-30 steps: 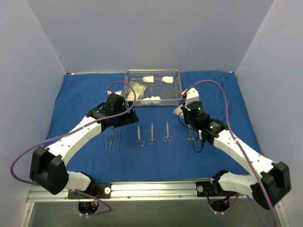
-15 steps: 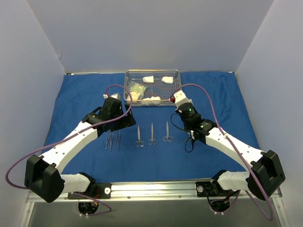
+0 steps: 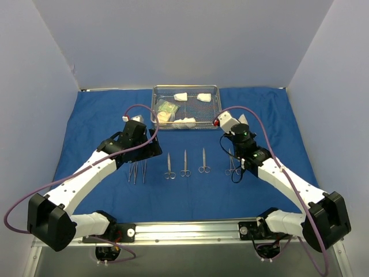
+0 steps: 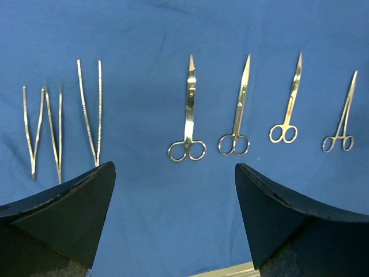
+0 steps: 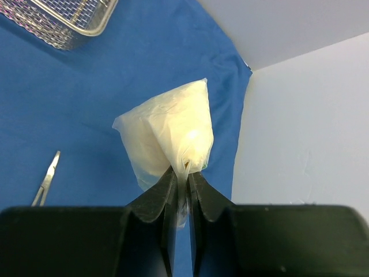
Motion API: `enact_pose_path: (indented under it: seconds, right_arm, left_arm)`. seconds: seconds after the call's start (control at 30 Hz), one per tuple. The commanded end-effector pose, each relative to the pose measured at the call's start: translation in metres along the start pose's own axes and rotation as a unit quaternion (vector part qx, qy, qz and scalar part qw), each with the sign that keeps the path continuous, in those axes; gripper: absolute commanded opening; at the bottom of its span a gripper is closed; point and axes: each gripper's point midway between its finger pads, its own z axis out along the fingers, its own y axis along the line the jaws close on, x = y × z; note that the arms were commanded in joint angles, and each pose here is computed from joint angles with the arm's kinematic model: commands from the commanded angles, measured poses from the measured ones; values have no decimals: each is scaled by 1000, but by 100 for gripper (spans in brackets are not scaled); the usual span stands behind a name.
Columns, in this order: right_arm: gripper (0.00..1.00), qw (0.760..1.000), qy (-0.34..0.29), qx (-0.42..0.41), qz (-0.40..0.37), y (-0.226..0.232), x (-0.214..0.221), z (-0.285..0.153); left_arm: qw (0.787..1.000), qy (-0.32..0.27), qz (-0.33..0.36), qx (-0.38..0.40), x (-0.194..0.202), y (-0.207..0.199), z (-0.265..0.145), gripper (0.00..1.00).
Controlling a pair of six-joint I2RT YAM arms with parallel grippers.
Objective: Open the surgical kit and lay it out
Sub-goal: Place the medical item in the surgical kit.
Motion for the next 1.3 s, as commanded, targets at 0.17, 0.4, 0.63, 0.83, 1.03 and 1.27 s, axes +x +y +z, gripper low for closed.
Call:
enact_pose_path:
  seconds: [0.17,0.4,0.63,0.83,1.03,1.27]
  right_arm:
    - [7,998,-8,-46,-31,3,4,-3]
    - [8,999,8,-36,-32,-2,7,0]
    - [8,999,7,-41,-15,1,5,-1]
    - [7,999,-17,-32,12,-5,-8,-5]
    - [8,990,0,44,138,-31,-5,-8]
    - [6,962,-9,102,251,-55,-5,-21]
  left_arm:
    - [1000,-26,10,-8,-8,8,-24,94]
    - [998,-44,7,-35,-9,27,-47,94]
    - [997,-52,0,-65,-8,44,-56,94]
    - [996,-63,-14,-56,-5,47,-66,94]
    - [994,-73,-44,-65,3,59,-71,94]
    - [992,-70,-55,-88,8,72,-77,94]
